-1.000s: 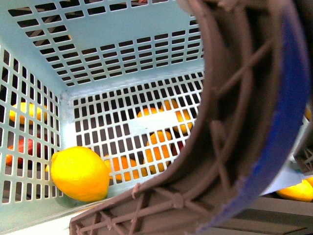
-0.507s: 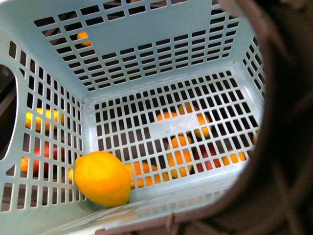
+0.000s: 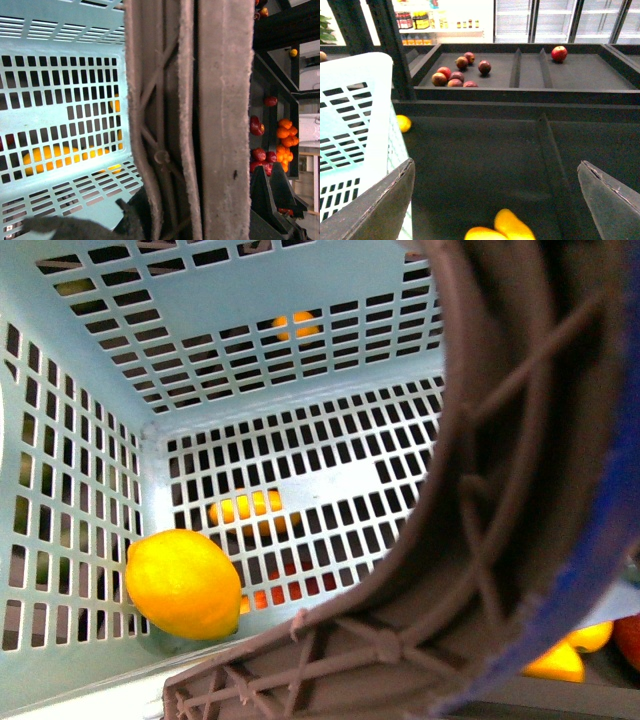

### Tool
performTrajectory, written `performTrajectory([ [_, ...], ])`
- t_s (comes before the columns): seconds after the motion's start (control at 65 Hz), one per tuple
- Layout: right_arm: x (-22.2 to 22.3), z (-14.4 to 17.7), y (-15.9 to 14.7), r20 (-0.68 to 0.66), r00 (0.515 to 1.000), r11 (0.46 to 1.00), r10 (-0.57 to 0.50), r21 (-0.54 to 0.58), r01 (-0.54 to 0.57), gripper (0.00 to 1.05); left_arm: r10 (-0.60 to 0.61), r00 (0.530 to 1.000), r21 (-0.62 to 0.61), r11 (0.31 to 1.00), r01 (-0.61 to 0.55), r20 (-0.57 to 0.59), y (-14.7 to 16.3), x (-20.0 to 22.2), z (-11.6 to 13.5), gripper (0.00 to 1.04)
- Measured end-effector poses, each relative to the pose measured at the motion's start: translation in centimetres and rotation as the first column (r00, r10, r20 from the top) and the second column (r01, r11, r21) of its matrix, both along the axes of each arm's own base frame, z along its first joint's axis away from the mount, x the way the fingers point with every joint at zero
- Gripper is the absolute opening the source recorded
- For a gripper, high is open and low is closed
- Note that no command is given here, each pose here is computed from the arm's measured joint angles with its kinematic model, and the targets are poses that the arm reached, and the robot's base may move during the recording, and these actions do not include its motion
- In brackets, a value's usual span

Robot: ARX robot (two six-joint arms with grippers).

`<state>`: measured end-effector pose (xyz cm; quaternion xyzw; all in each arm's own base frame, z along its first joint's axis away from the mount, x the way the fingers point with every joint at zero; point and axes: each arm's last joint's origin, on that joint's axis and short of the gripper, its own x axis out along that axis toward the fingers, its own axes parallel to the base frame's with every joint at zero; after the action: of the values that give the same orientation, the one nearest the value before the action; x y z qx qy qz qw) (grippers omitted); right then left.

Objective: Pick lemon and mango into basket

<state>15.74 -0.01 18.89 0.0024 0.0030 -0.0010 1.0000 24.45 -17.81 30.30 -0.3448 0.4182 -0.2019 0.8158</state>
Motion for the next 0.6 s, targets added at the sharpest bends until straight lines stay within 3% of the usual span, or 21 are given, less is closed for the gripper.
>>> performTrajectory([
  [0.4, 0.0, -0.1, 0.0, -0.005, 1.0, 1.0, 0.004, 0.0, -0.004, 0.96, 0.04, 0.999, 0.026, 0.999, -0.041, 0.023, 0.5, 0.3, 0.0, 0.15],
  [0.446, 0.5, -0.3, 0.1, -0.122, 0.989, 0.995, -0.081, 0.045, 0.087, 0.96, 0.031, 0.999, 0.025, 0.999, -0.032, 0.022, 0.4, 0.3, 0.0, 0.15],
  [0.507, 1.7, 0.2, -0.2, -0.33, 0.914, 0.953, -0.235, 0.105, 0.283, 0.96, 0.024, 1.0, 0.017, 1.0, -0.024, 0.015, 0.4, 0.3, 0.0, 0.15],
  [0.523, 2.0, 0.3, -0.6, -0.407, 0.862, 0.922, -0.301, 0.105, 0.372, 0.96, 0.023, 1.0, 0.016, 1.0, -0.023, 0.014, 0.3, 0.3, 0.0, 0.15],
  [0.584, 2.6, 0.1, -1.2, -0.535, 0.757, 0.862, -0.375, 0.099, 0.497, 0.96, 0.015, 1.0, 0.01, 1.0, -0.015, 0.008, 0.2, 0.1, 0.0, 0.15],
  [0.6, 2.7, -0.3, -1.5, -0.59, 0.708, 0.836, -0.388, 0.097, 0.539, 0.96, 0.013, 1.0, 0.009, 1.0, -0.013, 0.008, 0.2, 0.1, 0.0, 0.15],
])
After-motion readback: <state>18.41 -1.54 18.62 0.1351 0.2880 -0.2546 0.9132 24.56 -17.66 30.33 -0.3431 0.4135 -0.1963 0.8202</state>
